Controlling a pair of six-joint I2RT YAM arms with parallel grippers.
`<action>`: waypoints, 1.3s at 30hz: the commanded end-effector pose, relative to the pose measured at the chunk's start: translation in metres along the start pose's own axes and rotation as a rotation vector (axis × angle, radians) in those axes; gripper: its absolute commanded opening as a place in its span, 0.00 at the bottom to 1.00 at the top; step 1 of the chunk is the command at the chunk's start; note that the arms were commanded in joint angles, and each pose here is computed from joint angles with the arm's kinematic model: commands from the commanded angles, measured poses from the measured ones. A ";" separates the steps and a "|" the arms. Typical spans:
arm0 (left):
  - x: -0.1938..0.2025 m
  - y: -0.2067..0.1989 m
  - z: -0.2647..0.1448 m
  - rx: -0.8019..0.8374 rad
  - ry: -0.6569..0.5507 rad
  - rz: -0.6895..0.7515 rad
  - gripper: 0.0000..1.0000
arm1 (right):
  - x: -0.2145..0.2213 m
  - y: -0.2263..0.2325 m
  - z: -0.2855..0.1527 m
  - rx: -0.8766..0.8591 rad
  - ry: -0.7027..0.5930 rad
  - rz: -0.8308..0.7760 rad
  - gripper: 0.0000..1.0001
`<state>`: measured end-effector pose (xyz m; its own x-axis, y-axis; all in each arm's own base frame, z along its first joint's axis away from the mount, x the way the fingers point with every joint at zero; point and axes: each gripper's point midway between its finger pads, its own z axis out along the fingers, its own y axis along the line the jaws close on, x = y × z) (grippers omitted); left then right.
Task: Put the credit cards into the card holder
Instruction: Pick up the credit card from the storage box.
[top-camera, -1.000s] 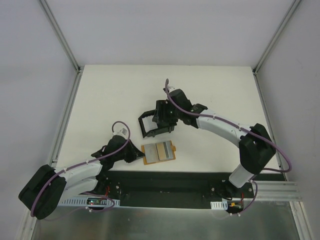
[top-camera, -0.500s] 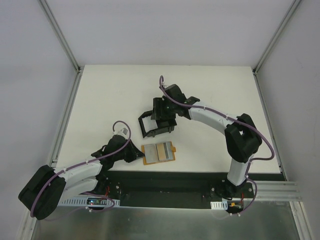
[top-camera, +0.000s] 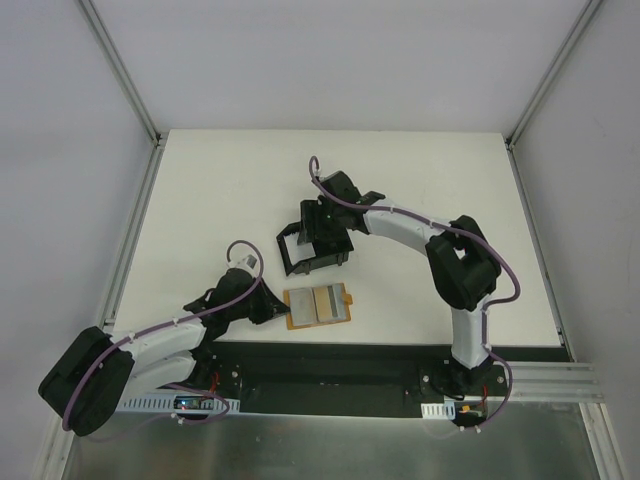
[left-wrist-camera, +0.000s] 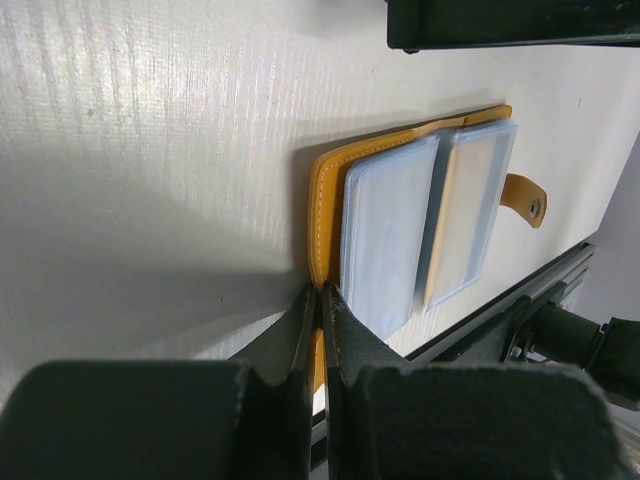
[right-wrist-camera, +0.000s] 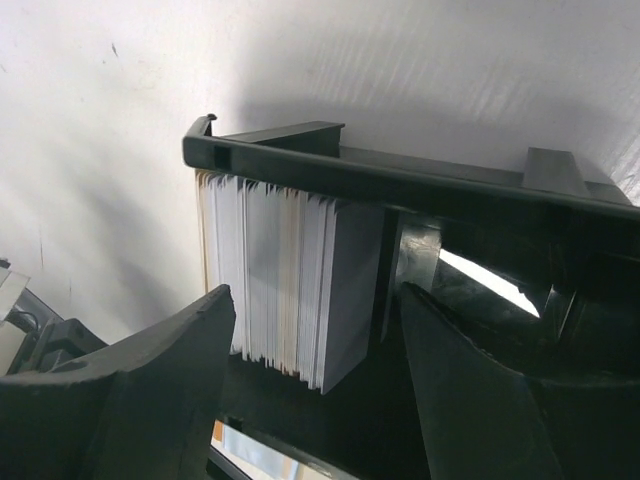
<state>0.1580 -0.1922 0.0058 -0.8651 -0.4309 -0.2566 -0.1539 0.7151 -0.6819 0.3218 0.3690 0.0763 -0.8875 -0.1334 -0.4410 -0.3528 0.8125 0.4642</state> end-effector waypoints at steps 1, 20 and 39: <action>0.020 0.049 -0.004 -0.182 0.072 0.024 0.00 | -0.013 0.010 0.003 -0.045 -0.007 0.011 0.70; 0.019 0.045 -0.002 -0.184 0.081 0.024 0.00 | -0.016 0.043 -0.008 -0.218 -0.001 0.025 0.65; 0.020 0.046 0.000 -0.193 0.091 0.026 0.00 | -0.014 0.040 -0.016 -0.203 -0.017 0.025 0.53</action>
<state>0.1611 -0.1961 0.0055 -0.8753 -0.4149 -0.2485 -0.1534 0.7255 -0.6709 0.3144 0.3884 0.0764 -0.9161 -0.1282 -0.3799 -0.3461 0.7310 0.5880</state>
